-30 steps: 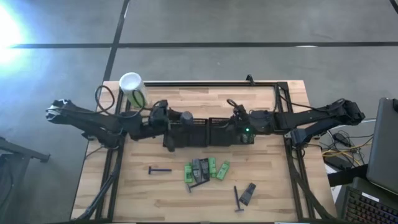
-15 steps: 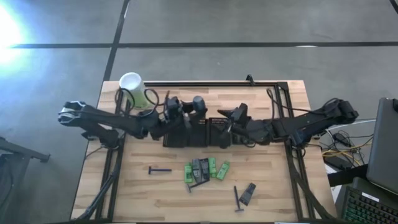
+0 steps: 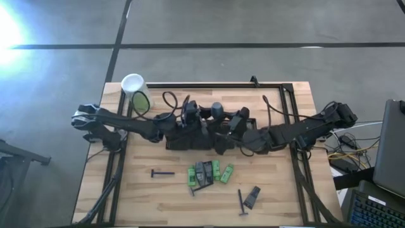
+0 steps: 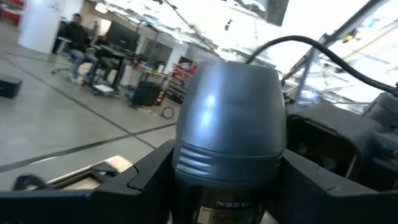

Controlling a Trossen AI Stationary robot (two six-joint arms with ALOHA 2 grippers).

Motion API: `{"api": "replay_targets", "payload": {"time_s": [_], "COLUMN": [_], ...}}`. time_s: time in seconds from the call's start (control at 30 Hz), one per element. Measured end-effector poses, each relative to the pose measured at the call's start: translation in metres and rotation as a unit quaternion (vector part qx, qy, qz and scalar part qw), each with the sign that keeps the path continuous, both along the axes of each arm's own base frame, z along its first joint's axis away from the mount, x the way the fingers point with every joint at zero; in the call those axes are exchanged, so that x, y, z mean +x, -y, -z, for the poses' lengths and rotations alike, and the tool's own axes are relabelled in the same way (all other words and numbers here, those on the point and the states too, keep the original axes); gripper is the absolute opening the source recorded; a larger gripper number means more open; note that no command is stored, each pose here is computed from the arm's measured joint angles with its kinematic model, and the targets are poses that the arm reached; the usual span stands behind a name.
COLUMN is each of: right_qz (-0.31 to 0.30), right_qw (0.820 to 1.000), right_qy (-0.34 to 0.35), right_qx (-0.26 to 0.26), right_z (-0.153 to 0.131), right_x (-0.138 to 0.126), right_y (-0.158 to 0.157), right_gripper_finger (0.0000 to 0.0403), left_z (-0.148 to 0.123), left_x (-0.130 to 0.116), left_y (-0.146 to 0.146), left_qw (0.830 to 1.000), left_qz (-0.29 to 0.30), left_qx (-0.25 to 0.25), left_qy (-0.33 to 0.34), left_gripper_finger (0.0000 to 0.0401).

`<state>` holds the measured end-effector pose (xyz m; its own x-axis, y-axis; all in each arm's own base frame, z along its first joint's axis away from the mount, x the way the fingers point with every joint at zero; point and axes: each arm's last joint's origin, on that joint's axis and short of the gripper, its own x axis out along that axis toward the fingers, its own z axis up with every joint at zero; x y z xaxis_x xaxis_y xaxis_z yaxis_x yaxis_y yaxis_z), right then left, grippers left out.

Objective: Pick & Place Travel size toiletries
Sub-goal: Put the gray deodorant into the right black basket

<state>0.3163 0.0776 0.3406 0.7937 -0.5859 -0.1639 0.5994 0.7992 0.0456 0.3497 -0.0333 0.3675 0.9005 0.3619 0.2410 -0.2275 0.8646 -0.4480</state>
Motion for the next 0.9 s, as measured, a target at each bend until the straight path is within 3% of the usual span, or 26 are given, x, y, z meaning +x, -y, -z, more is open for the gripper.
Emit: {"api": "replay_targets", "payload": {"time_s": [0.27,0.53,0.73,0.9], "right_qz": [-0.005,-0.045,-0.035,-0.032], "right_qw": [1.000,0.998,0.999,0.999], "right_qy": [-0.014,0.009,0.006,-0.005], "right_qx": [-0.004,0.035,0.035,0.044], "right_z": [-0.005,-0.010,-0.009,-0.006], "right_x": [-0.010,-0.015,-0.013,-0.013], "right_y": [-0.006,-0.012,-0.006,-0.003], "right_gripper_finger": [0.0311,0.0271,0.0248,0.0207], "left_z": [0.000,0.003,0.003,0.004], "left_x": [-0.002,0.000,0.000,0.000], "left_y": [0.000,0.001,0.001,0.001], "left_qw": [1.000,0.994,0.994,0.994], "left_qz": [0.008,0.094,0.099,0.101], "left_qx": [0.013,0.043,0.041,0.041], "left_qy": [-0.011,-0.028,-0.029,-0.031], "left_gripper_finger": [0.0218,0.0218,0.0220,0.0221]}}
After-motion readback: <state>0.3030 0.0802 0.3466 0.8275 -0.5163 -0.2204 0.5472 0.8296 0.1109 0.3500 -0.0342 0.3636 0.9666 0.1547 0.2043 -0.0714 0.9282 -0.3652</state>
